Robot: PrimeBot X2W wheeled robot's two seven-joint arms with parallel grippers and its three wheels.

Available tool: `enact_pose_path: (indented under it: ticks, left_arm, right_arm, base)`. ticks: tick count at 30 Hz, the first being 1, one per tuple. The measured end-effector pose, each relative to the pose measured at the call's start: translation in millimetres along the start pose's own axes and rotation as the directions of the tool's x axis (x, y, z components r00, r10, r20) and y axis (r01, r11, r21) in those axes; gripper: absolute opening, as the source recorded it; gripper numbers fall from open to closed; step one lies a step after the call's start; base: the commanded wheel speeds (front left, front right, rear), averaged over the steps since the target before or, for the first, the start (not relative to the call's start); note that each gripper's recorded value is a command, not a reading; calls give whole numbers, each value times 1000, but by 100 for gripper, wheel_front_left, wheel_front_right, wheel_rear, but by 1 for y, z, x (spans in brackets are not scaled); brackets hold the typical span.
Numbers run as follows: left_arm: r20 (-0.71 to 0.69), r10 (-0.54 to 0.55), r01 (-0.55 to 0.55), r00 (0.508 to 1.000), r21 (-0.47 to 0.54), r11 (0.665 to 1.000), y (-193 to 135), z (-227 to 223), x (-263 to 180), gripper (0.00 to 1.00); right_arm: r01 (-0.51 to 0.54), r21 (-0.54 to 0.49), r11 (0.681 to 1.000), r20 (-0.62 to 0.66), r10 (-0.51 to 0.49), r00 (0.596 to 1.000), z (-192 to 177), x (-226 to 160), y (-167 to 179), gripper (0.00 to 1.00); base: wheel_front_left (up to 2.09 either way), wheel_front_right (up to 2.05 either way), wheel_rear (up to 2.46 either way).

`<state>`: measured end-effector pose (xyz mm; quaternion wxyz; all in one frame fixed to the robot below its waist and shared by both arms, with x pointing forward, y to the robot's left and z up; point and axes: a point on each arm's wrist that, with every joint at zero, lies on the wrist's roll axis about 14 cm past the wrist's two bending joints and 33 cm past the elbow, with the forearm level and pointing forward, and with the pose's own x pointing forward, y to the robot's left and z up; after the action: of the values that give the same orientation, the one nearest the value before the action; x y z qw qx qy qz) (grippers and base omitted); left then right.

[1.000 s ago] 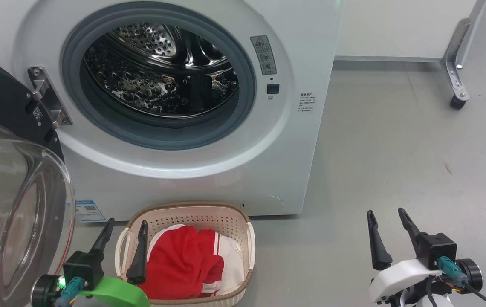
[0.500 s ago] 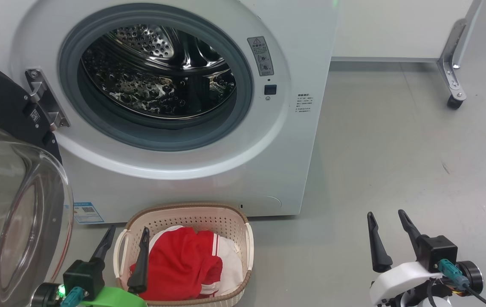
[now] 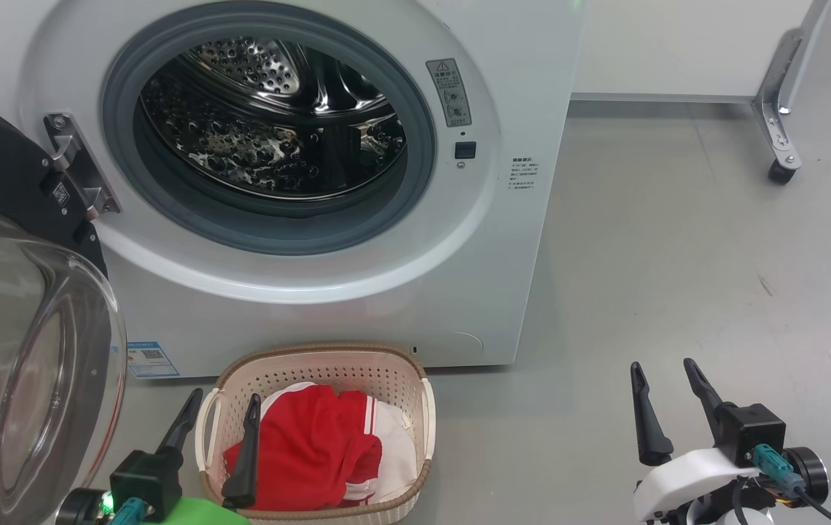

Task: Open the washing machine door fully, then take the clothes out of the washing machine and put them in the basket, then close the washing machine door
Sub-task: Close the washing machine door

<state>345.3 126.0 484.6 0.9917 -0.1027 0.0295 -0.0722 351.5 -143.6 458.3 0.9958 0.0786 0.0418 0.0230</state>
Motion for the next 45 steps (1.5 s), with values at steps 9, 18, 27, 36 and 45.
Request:
enact_pose_path:
  ticks: [9, 18, 27, 36, 45]
  left_arm:
    - [1, 4, -4, 1000, 6, 1000, 0, 3, -2, 100]
    - [8, 10, -10, 1000, 8, 1000, 0, 8, -3, 100]
    - [12, 11, -12, 1000, 6, 1000, 0, 11, -4, 100]
    - [5, 12, -12, 1000, 7, 1000, 0, 11, -5, 100]
    - [0, -10, 10, 1000, -3, 1000, -6, 11, -5, 100]
  right_arm:
    - [2, 0, 1000, 3, -2, 1000, 1, 0, -1, 100]
    - [6, 0, 1000, 1, -6, 1000, 0, -1, -2, 100]
    - [4, 3, 1000, 0, -4, 1000, 0, -1, -2, 100]
    - [3, 4, 1000, -5, -3, 1000, -2, 0, -2, 100]
    - [6, 5, 1000, -12, -6, 1000, -4, 1, -2, 100]
  base:
    - [0, 0, 0]
    - [-16, 16, 0]
    - [-53, 53, 0]
    - [-90, 90, 0]
    - [-105, 105, 0]
